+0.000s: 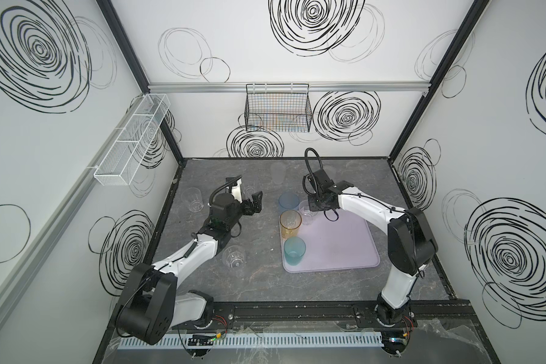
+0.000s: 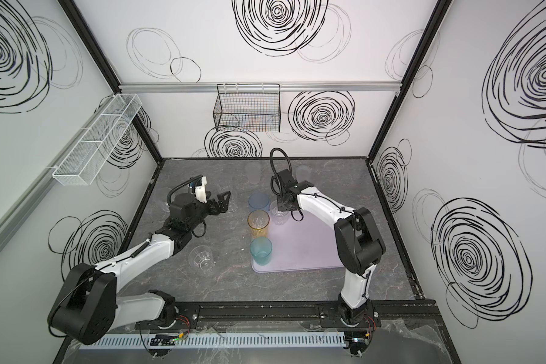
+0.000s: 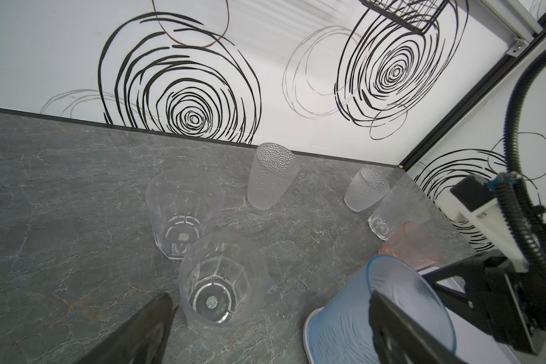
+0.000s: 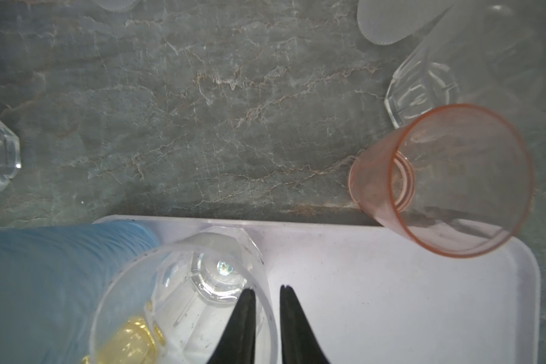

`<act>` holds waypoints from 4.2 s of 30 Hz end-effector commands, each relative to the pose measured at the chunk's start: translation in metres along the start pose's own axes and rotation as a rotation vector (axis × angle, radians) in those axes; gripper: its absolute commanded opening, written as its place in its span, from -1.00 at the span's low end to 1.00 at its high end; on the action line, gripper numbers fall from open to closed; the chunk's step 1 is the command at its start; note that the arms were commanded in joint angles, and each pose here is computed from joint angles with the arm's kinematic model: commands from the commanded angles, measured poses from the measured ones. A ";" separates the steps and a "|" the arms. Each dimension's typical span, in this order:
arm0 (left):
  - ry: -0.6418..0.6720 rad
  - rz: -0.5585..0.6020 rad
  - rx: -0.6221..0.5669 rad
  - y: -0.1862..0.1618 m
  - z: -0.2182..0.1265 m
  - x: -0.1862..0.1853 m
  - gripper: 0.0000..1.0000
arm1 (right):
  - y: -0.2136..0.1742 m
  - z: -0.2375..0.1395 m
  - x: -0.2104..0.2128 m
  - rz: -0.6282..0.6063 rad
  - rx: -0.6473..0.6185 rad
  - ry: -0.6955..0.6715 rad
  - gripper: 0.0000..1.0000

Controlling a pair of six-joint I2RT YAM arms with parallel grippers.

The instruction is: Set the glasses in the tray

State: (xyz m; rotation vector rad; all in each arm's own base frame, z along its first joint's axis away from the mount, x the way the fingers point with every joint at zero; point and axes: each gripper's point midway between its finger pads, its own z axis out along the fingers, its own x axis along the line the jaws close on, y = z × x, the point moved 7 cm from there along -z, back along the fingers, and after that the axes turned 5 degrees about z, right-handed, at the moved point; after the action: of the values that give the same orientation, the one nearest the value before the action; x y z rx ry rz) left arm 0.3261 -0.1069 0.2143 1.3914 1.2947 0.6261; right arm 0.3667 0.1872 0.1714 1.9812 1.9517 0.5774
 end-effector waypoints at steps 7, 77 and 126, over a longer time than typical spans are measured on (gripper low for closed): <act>-0.030 0.049 -0.042 0.028 -0.004 -0.022 0.98 | 0.048 -0.044 -0.026 0.166 -0.116 0.075 -0.37; 0.142 0.356 0.083 0.008 0.017 -0.040 0.92 | 0.051 -0.061 -0.153 0.594 -0.174 0.218 -0.87; 0.190 0.287 0.064 0.001 0.000 -0.019 0.92 | -0.071 -0.052 -0.108 0.304 0.032 -0.003 -1.00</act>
State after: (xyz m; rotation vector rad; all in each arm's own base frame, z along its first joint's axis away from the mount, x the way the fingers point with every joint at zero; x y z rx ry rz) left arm 0.3206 -0.1291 0.2062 1.6842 1.3097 0.8834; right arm 0.2764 0.0797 0.1673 2.3341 1.6745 0.6315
